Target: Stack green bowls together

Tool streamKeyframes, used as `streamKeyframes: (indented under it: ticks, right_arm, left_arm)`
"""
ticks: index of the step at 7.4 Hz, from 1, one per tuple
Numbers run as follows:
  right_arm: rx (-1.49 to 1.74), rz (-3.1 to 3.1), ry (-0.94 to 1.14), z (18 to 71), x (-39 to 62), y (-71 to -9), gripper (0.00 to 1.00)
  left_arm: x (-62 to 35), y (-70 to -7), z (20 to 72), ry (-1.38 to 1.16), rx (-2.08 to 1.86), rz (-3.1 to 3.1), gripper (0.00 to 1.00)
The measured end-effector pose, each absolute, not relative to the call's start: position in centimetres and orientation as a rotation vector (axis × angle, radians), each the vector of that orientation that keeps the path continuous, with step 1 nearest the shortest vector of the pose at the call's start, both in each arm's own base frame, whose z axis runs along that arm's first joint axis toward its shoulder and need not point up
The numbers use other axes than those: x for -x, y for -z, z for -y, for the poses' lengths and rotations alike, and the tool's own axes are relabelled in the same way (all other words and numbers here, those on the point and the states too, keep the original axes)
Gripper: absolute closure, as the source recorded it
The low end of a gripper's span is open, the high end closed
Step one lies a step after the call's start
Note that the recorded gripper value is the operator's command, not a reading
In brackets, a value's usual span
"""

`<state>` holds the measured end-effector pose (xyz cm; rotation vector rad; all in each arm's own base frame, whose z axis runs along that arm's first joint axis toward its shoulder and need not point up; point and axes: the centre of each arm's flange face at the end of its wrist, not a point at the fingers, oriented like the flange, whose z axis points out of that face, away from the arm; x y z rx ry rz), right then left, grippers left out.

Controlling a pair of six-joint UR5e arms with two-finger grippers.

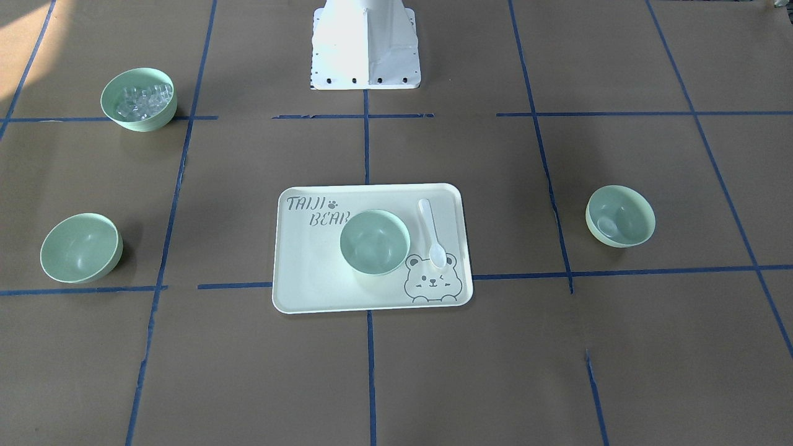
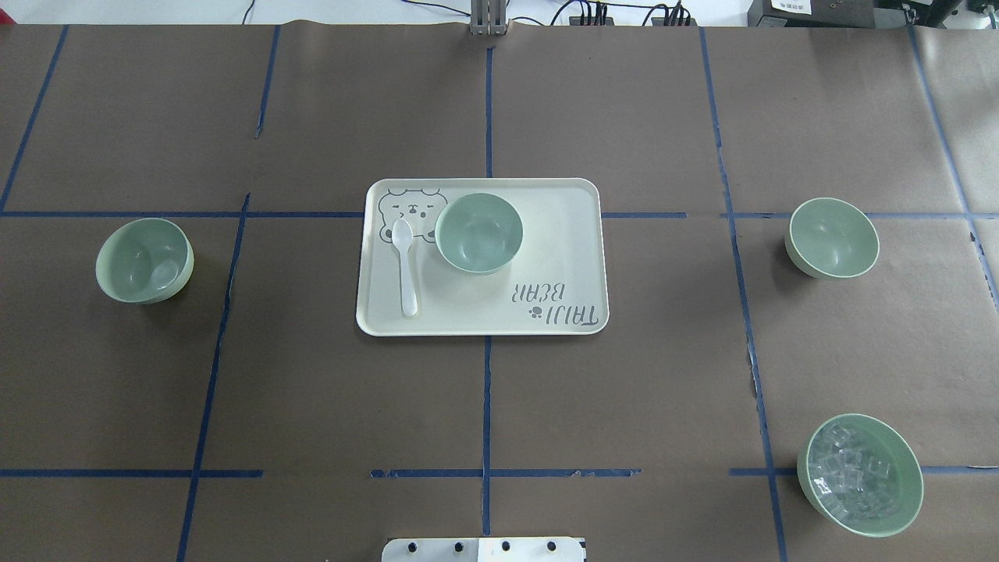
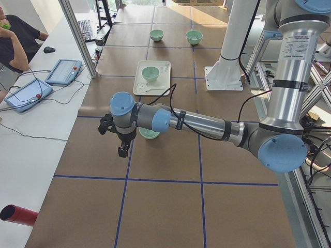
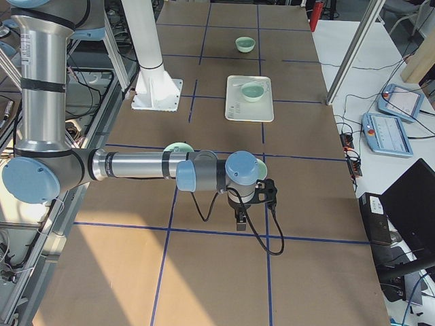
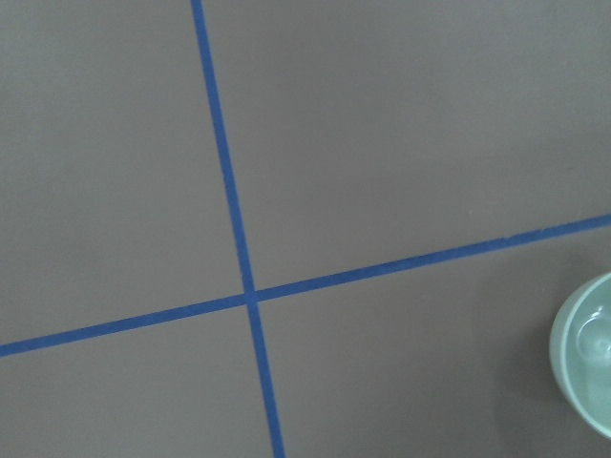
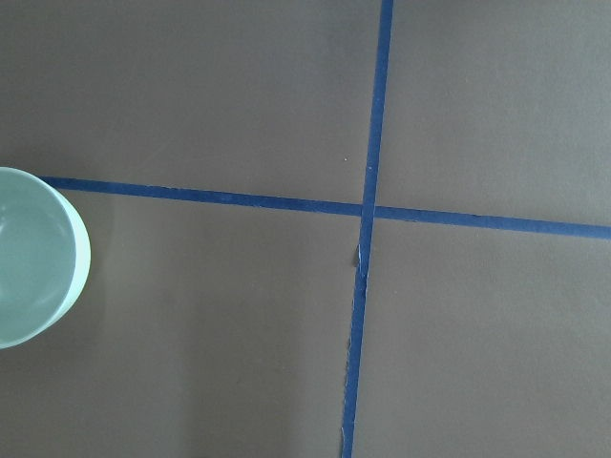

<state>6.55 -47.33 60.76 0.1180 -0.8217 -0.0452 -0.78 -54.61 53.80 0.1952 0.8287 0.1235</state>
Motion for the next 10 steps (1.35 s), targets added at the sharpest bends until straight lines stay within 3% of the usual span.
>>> streamKeyframes:
  ticks: [10]
  right_arm:
    - [-0.153,0.828,0.003,48.3,-6.4,-60.1,0.00]
  left_arm:
    - [-22.2,-55.2,47.0,0.212,-0.146,-0.895,0.02]
